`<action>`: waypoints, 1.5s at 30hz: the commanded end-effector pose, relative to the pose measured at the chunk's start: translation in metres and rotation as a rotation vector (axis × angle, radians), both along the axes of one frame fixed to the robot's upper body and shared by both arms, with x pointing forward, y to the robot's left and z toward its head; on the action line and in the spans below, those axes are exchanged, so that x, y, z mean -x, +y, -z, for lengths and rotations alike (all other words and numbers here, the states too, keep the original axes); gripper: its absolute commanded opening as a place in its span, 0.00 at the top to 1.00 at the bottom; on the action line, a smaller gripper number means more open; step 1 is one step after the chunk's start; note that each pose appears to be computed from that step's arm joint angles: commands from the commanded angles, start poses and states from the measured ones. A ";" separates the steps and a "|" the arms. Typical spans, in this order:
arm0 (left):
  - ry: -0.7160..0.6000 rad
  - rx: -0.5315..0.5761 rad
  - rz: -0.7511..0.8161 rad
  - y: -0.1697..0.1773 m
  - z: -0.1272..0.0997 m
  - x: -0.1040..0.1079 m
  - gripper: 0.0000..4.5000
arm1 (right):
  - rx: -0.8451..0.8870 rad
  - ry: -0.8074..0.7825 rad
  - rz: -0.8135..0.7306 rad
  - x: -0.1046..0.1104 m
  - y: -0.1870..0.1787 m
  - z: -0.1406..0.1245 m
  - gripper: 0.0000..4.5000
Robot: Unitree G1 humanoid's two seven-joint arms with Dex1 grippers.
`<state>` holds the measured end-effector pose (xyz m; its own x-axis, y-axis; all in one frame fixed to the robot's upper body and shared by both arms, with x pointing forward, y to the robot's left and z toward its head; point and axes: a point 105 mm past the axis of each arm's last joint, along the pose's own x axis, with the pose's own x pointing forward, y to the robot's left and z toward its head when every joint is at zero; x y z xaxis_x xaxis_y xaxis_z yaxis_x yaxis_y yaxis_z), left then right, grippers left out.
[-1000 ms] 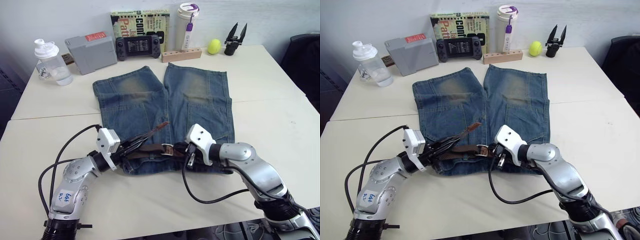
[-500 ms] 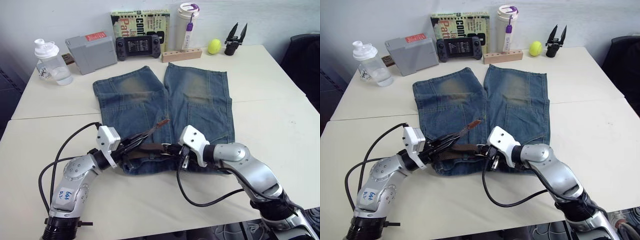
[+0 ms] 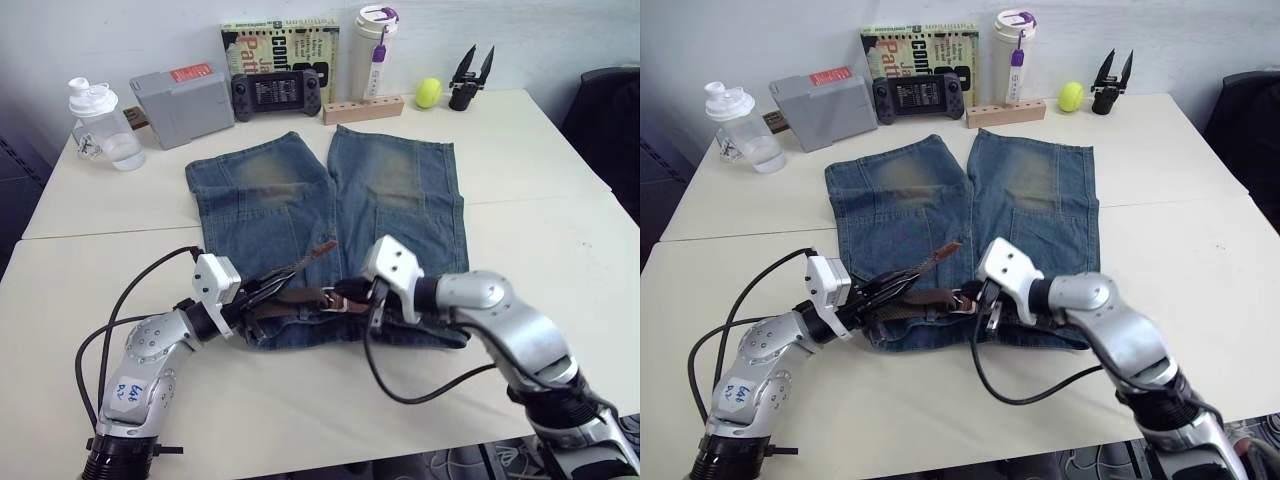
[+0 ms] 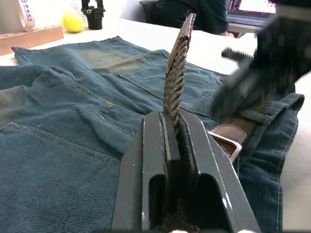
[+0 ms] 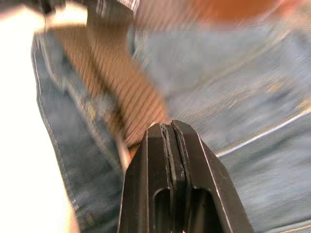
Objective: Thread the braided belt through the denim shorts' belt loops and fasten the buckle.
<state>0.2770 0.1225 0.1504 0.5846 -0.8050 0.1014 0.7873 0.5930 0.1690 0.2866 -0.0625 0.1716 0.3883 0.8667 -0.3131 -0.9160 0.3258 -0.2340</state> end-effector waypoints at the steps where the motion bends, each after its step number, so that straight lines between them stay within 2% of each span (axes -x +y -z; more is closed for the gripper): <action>1: -0.035 -0.005 -0.004 0.003 -0.005 0.001 1.00 | -0.026 0.036 -0.072 -0.001 -0.006 -0.011 0.99; 9: -0.045 -0.004 -0.013 0.004 -0.007 0.001 1.00 | 0.014 0.147 -0.148 -0.013 -0.004 0.009 0.99; 17: -0.053 -0.004 -0.032 0.006 -0.008 0.002 1.00 | 0.021 0.181 -0.189 -0.017 0.005 0.016 0.99; 28: -0.057 -0.004 -0.044 0.007 -0.008 0.002 1.00 | 0.086 0.210 -0.212 -0.017 0.013 0.037 0.99; 38: -0.065 -0.004 -0.038 0.004 -0.009 0.002 1.00 | 0.154 0.264 -0.165 -0.027 0.014 0.051 0.99; 45: -0.077 -0.010 -0.029 0.001 -0.010 0.003 1.00 | 0.291 0.359 -0.223 -0.016 0.008 0.069 0.99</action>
<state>0.2779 0.1279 0.1489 0.6193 -0.7784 0.1029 0.7571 0.6268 0.1842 0.3104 -0.0479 0.1276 0.0792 0.8290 -0.5536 -0.9962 0.0867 -0.0126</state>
